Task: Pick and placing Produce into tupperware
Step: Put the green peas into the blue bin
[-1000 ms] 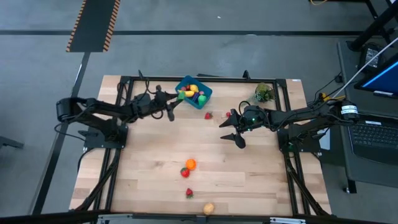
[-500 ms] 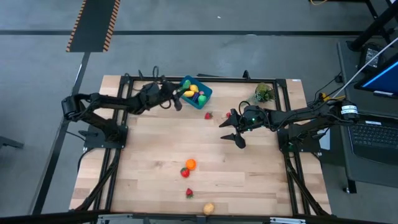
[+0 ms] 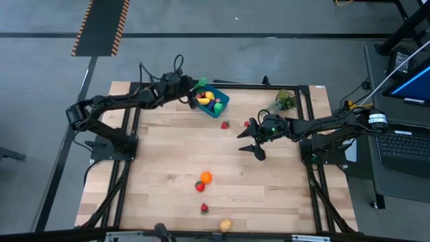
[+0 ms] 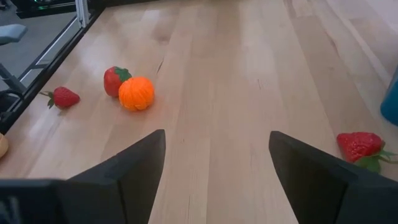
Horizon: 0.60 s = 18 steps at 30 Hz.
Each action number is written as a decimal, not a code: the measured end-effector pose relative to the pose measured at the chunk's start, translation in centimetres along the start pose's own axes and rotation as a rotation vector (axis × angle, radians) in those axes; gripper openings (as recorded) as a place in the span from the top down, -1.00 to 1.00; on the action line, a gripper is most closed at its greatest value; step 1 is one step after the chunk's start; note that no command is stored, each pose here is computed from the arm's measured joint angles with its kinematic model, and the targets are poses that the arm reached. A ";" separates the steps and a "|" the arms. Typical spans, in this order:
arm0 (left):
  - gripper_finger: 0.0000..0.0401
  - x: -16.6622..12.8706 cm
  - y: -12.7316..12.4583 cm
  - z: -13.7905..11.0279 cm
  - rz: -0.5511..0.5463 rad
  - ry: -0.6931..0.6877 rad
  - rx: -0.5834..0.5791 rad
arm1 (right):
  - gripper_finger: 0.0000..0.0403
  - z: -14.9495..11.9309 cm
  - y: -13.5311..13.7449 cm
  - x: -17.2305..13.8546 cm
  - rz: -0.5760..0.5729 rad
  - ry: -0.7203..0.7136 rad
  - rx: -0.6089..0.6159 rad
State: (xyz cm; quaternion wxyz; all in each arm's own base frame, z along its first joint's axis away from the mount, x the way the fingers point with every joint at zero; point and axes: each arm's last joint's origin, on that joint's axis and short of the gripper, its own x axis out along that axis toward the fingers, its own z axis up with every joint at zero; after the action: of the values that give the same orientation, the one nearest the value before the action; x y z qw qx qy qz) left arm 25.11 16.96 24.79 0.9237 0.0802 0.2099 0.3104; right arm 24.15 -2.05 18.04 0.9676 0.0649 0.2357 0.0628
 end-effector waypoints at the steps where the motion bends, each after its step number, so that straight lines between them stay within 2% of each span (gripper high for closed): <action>1: 0.43 0.0 0.2 0.1 -0.001 0.024 0.010 | -0.43 0.0 0.0 0.0 0.000 0.000 0.000; 6: 0.43 -0.2 1.0 1.0 -0.017 0.125 0.053 | -0.43 0.0 0.0 0.0 0.000 0.000 0.000; 10: 0.43 0.4 1.1 1.5 -0.110 0.213 0.069 | -0.43 0.0 0.0 0.0 0.000 0.000 -0.001; 18: 0.43 4.5 0.9 1.3 -0.187 0.441 0.143 | -0.43 0.0 0.0 0.0 0.000 0.004 0.001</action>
State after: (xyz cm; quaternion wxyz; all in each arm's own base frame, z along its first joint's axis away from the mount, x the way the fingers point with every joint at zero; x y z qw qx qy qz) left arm 28.46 20.37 24.67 0.8723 0.0557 0.4342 0.2179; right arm 24.13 -2.04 18.01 0.9672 0.0652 0.2375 0.0627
